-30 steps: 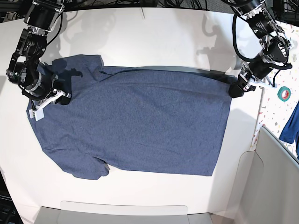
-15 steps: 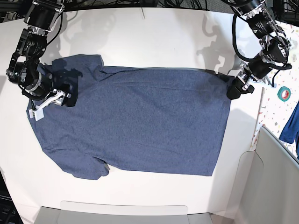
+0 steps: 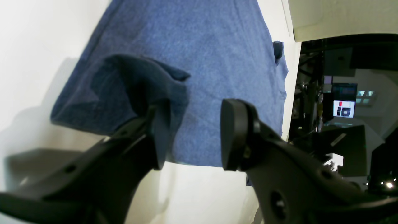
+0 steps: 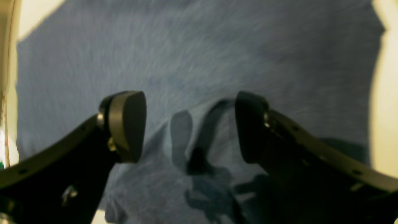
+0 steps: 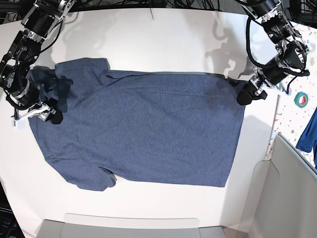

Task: Layout the t-shirt on the table in an organized manner, then fold the t-shirt properly
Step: 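Open the right gripper and raise it off the sleeve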

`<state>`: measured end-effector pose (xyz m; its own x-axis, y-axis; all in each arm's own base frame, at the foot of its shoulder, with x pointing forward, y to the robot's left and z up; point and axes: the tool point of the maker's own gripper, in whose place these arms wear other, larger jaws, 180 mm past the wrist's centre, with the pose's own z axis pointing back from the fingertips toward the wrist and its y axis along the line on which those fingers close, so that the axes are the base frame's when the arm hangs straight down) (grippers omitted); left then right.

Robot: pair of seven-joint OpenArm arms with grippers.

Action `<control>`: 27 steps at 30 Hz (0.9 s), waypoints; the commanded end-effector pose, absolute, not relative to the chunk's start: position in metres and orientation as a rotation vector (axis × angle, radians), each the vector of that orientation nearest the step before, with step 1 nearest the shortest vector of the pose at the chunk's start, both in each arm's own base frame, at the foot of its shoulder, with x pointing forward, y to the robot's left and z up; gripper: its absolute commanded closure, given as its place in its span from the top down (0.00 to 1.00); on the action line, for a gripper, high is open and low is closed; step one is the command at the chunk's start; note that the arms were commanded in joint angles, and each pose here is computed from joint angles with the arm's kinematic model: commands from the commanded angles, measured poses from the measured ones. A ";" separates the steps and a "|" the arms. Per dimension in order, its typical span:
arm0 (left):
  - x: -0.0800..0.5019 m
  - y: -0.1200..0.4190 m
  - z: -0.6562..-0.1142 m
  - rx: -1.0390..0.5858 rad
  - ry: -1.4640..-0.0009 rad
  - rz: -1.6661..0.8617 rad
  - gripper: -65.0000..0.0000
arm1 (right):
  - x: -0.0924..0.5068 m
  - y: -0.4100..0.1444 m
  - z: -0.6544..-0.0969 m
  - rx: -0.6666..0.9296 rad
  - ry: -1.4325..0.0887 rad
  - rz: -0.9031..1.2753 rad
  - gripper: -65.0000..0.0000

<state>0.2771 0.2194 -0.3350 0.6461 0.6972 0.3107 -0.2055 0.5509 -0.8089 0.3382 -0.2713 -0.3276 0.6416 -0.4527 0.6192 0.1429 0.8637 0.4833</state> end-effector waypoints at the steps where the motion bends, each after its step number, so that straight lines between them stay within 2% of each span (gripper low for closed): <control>1: 0.282 0.219 -0.323 -0.841 -0.702 0.558 0.41 | 0.349 -0.280 -0.310 0.420 -0.875 -0.357 0.68; 6: 0.282 0.217 -0.323 -0.845 -0.701 0.555 0.41 | 0.340 -0.285 -0.315 0.437 -0.844 -0.380 0.68; 8: 0.282 0.217 -0.323 -0.845 -0.702 0.558 0.41 | 0.324 -0.278 -0.325 0.491 -0.793 -0.391 0.68; 12: 0.282 0.218 -0.323 -0.845 -0.704 0.558 0.41 | 0.290 -0.261 -0.323 0.633 -0.810 -0.436 0.68; 19: 0.282 0.217 -0.323 -0.845 -0.704 0.555 0.41 | 0.231 -0.266 -0.305 0.556 -0.910 -0.514 0.68; 27: 0.282 0.216 -0.323 -0.845 -0.703 0.551 0.41 | 0.206 -0.245 -0.326 0.592 -0.859 -0.607 0.68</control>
<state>0.2771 0.2173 -0.3353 0.6498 0.6922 0.3140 -0.1986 0.5533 -0.8089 0.2036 -0.2443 -0.3320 0.5209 -0.6986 0.4906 0.2630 0.6781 0.6863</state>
